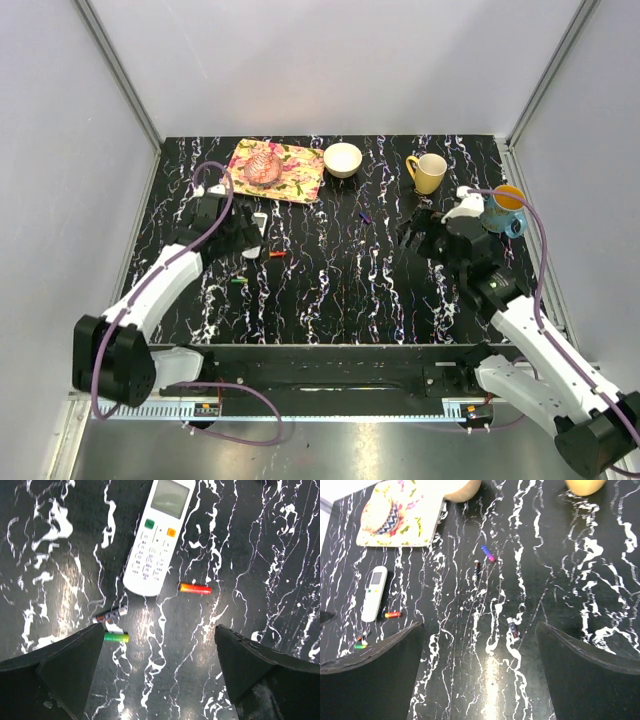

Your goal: Load the batteries into the remote control

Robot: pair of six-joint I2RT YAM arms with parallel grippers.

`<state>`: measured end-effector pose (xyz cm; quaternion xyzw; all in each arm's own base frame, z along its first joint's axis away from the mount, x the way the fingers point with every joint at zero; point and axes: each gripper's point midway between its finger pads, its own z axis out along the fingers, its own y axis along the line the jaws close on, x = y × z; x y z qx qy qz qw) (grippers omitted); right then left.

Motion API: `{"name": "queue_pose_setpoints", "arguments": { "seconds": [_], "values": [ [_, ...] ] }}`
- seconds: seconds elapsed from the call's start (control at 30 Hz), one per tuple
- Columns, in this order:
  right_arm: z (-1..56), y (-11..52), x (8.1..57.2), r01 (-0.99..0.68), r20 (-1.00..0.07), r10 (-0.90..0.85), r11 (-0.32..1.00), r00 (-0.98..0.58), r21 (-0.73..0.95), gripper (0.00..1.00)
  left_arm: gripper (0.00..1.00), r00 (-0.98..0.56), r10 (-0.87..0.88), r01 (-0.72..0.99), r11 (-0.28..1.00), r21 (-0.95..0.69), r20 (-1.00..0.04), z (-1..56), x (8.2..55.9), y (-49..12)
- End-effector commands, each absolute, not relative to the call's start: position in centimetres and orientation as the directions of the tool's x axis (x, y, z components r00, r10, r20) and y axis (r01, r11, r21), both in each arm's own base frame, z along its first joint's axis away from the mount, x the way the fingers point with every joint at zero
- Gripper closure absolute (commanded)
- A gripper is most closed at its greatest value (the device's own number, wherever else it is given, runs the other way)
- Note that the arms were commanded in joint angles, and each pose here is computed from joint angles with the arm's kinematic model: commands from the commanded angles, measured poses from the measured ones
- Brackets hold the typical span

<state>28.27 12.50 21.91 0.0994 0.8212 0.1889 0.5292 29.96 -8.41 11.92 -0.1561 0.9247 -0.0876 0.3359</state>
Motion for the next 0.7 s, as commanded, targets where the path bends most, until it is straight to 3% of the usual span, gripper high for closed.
{"name": "queue_pose_setpoints", "arguments": {
  "seconds": [0.0, 0.13, 0.17, 0.37, 0.57, 0.67],
  "values": [
    [23.4, 16.2, 29.3, -0.171, -0.815, 0.320, 0.879, -0.483, 0.446, 0.00, 0.02, -0.740, -0.222, -0.112, 0.971, -0.210, -0.634, 12.8, 33.0, -9.0],
    [23.1, 16.9, 29.3, -0.187, -0.799, 0.287, 0.878, -0.528, 0.440, 0.00, 0.02, -0.755, -0.146, -0.061, 0.986, -0.153, -0.639, 11.7, 35.1, -9.1],
    [23.0, 17.0, 29.1, -0.192, -0.796, 0.280, 0.878, -0.536, 0.438, 0.00, 0.08, -0.765, -0.109, -0.040, 0.992, -0.122, -0.635, 11.0, 35.5, -9.0],
    [22.7, 18.5, 28.2, -0.241, -0.762, 0.281, 0.836, -0.584, 0.493, 0.01, 0.13, -0.803, -0.013, 0.023, 0.998, -0.052, -0.595, 9.2, 38.6, -9.4],
    [22.7, 18.6, 27.6, -0.252, -0.757, 0.278, 0.828, -0.592, 0.501, 0.00, 0.31, -0.825, 0.083, 0.081, 0.996, 0.027, -0.559, 8.3, 40.4, -9.0],
    [22.7, 18.6, 27.5, -0.254, -0.757, 0.276, 0.827, -0.592, 0.501, 0.00, 0.32, -0.841, 0.080, 0.072, 0.997, 0.036, -0.535, 7.3, 40.4, -8.3]
  ]
}}
